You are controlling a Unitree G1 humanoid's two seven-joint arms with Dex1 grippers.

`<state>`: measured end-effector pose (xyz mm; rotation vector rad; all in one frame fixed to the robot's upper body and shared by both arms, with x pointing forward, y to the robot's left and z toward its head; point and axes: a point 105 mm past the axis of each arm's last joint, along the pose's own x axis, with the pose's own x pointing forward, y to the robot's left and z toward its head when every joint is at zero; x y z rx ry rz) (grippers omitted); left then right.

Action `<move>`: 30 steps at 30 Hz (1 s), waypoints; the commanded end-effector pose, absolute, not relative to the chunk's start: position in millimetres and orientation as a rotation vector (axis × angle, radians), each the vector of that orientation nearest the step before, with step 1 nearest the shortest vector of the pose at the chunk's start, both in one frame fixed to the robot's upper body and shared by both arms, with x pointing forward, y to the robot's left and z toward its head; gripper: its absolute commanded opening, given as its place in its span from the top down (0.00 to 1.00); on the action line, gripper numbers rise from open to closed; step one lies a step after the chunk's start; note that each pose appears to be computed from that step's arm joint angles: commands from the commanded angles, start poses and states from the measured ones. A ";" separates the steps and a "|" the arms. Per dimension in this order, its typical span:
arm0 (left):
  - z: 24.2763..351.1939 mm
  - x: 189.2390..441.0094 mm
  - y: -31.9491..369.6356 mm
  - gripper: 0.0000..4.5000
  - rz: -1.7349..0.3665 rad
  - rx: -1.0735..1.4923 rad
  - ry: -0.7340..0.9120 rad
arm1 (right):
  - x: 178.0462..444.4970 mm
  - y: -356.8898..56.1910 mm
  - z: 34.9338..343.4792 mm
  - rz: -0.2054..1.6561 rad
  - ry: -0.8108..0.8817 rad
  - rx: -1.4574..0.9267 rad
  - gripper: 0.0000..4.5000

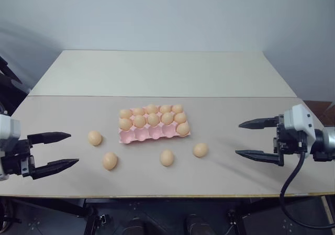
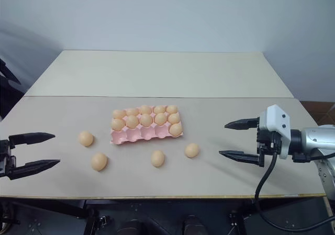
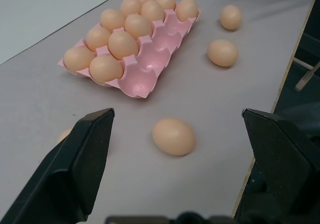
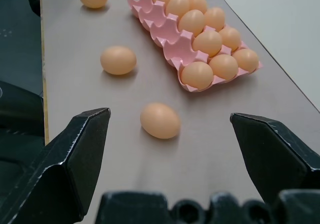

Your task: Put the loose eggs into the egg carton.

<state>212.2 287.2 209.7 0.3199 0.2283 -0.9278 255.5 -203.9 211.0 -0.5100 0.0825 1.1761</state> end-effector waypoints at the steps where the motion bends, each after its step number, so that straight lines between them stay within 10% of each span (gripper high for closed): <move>1: 215.1 214.5 290.1 0.01 -0.887 0.381 0.201 | 255.3 -202.3 218.9 1.179 0.040 -0.539 0.00; 30: 218.5 216.7 262.6 0.01 -1.048 0.353 0.159 | 281.8 -151.6 162.9 1.322 0.026 -0.915 0.00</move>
